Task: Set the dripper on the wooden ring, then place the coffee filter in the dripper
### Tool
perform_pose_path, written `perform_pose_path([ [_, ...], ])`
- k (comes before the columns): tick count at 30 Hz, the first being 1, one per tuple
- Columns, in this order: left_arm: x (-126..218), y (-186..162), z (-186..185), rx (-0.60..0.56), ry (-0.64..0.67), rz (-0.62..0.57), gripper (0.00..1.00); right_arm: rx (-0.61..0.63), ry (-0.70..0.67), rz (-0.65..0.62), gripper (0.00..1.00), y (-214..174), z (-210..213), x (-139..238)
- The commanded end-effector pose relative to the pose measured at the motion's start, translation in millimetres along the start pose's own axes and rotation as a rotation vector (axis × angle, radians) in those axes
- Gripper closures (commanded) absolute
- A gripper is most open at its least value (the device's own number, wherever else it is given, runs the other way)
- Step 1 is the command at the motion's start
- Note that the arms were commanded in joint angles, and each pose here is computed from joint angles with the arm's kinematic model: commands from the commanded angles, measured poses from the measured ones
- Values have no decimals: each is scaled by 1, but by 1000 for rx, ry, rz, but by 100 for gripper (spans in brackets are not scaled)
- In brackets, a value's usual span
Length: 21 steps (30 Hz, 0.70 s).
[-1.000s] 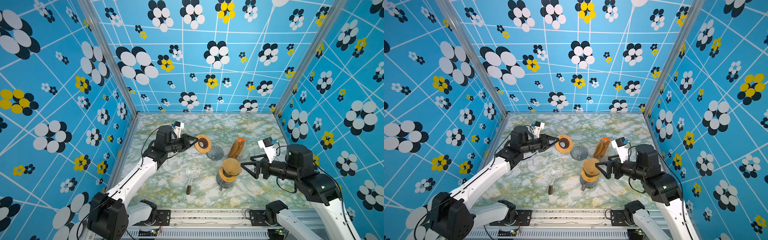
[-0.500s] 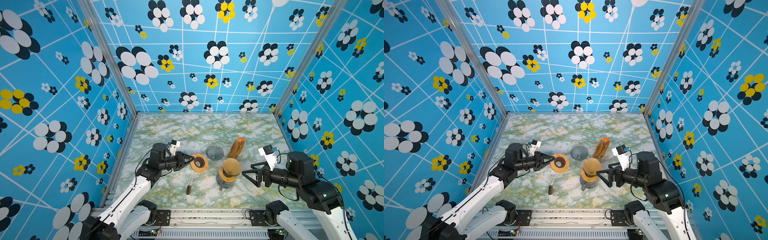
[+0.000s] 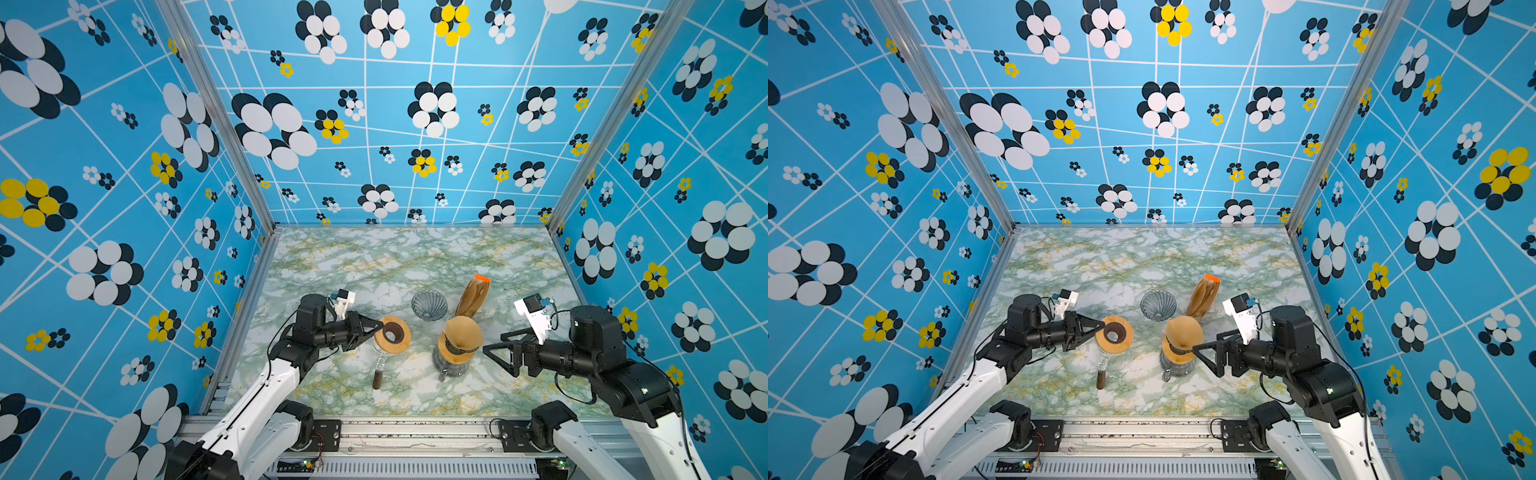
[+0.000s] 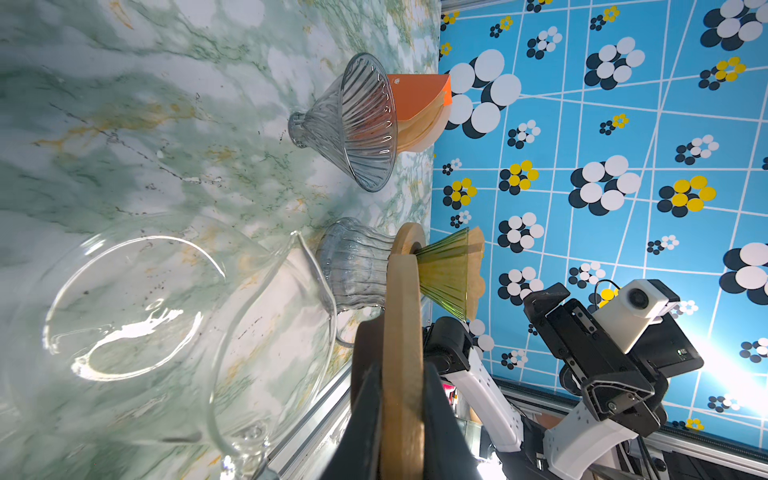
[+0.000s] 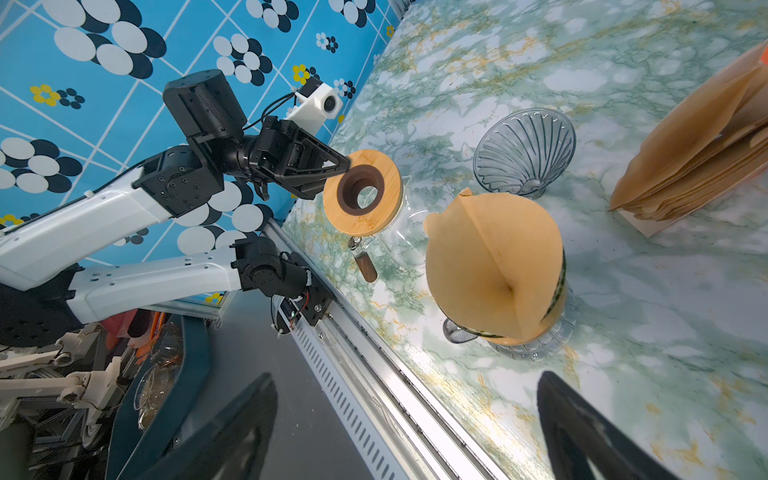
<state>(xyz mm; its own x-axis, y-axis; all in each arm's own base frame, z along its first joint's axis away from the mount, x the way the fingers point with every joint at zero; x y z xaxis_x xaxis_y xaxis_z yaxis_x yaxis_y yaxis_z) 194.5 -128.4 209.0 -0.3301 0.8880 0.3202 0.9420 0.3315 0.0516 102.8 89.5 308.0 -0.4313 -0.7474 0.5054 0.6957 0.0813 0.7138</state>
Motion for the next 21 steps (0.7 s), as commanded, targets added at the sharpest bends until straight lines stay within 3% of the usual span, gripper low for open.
perform_pose_path([
  [1,1,-1,2,-23,-12,24,86,-16,14,13,1,-5,0,-1],
  [21,0,5,20,-2,35,23,86,-35,140,-9,1,-3,3,-13],
])
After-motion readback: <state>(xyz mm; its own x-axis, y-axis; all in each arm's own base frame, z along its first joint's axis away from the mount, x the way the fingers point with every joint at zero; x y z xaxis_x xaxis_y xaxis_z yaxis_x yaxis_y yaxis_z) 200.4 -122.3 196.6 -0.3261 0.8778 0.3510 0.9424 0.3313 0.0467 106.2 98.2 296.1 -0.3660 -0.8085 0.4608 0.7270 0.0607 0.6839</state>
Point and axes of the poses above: each gripper's point midway between its finger pads, its own x axis back along the fingers, its own z axis along the line the jaws close on, y = z × x, the point moved 8 cm from there along x, back along the fingers, and after that the axes turned 3 degrees about x, right-handed, at the moved point
